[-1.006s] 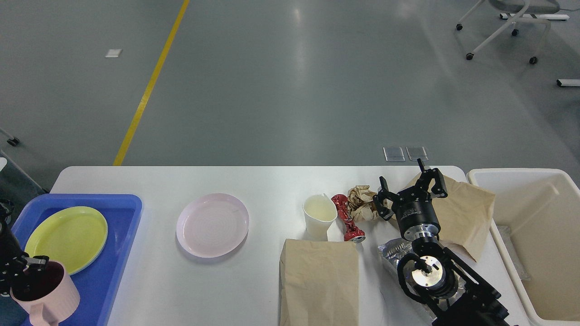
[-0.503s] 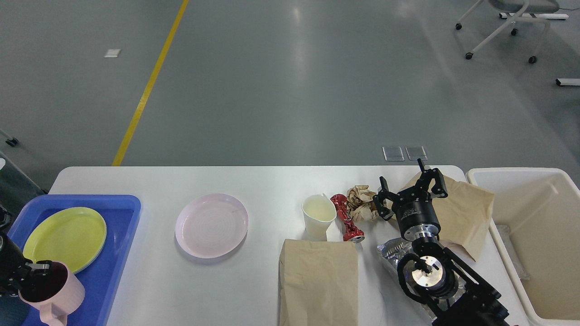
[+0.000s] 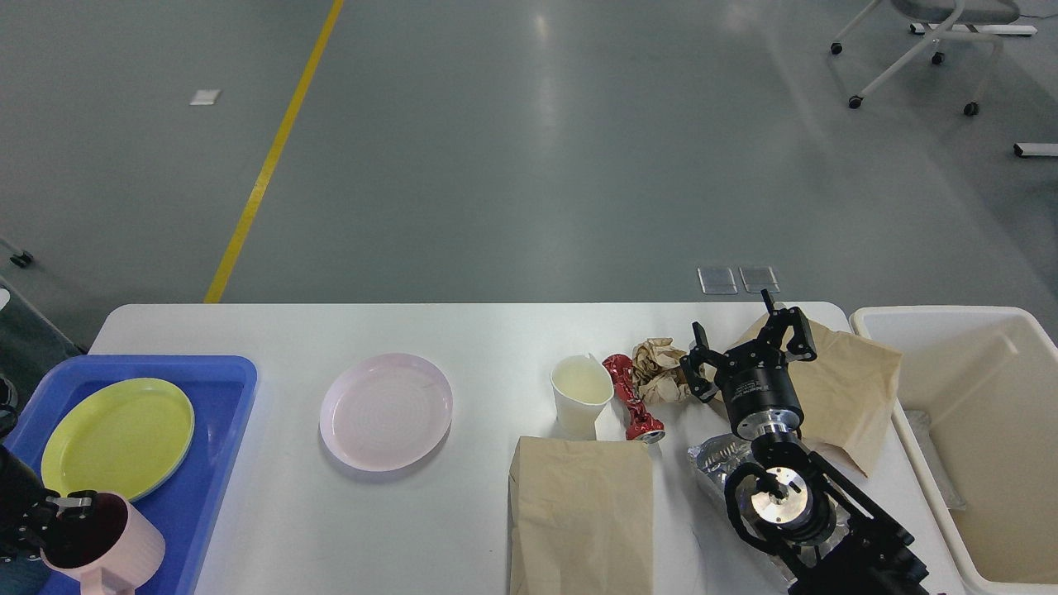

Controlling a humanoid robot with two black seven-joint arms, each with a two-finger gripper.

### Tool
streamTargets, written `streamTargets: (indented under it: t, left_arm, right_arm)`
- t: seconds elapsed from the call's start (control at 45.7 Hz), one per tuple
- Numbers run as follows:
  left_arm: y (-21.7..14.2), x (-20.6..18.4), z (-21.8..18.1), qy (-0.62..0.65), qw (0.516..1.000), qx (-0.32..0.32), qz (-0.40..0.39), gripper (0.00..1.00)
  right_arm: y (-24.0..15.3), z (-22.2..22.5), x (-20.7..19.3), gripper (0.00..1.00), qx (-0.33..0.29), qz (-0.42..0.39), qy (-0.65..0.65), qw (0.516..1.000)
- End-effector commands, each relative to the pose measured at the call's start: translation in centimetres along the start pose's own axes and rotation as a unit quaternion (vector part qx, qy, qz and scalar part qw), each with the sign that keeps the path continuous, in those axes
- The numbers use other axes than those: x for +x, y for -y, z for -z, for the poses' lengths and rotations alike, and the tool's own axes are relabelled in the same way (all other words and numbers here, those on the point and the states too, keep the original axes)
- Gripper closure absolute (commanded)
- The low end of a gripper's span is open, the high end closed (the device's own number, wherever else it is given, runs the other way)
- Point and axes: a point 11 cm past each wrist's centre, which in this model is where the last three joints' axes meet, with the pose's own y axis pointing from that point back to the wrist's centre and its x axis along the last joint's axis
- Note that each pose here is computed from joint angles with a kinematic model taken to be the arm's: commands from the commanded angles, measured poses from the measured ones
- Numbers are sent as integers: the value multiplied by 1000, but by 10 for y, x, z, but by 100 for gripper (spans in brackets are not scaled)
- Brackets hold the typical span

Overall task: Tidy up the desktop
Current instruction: 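Carry the pink mug with the left gripper onto the blue tray, then release the mug and raise the left gripper above the table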

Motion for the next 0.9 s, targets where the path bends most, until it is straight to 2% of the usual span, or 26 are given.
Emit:
streamTargets:
  t: [0.0,0.306,0.372,0.416,0.459,0.569,0.634,0.787,0.875]
  left_arm:
    - [3,0,2,-1,1000,0,-10,100]
    - [12,-2,8,-2,1000,9,-24,100]
    - [13,-1,6,-3,1000,5,-29,93]
    - [15,1,4,-7,999,-3,-41,83]
    - [17,3,3,-10,998,-8,-57,65]
    - [19,7,2,-12,996,-14,-90,26]
    - [19,6,2,-18,996,-18,-90,8]
    - [19,-6,5,-27,997,-25,-69,5]
    - [7,-9,12,-39,997,-28,-55,4]
  right_arm:
    - [0,0,0,0,0,0,0,1000]
    - [0,0,0,0,0,0,0,1000]
    - [0,0,0,0,0,0,0,1000]
    - [0,0,0,0,0,0,0,1000]
    - [0,0,0,0,0,0,0,1000]
    - [0,0,0,0,0,0,0,1000]
    - [0,0,0,0,0,0,0,1000]
    - [0,0,-1,0,0,1,0,1000]
    - [0,0,-1,0,0,1,0,1000]
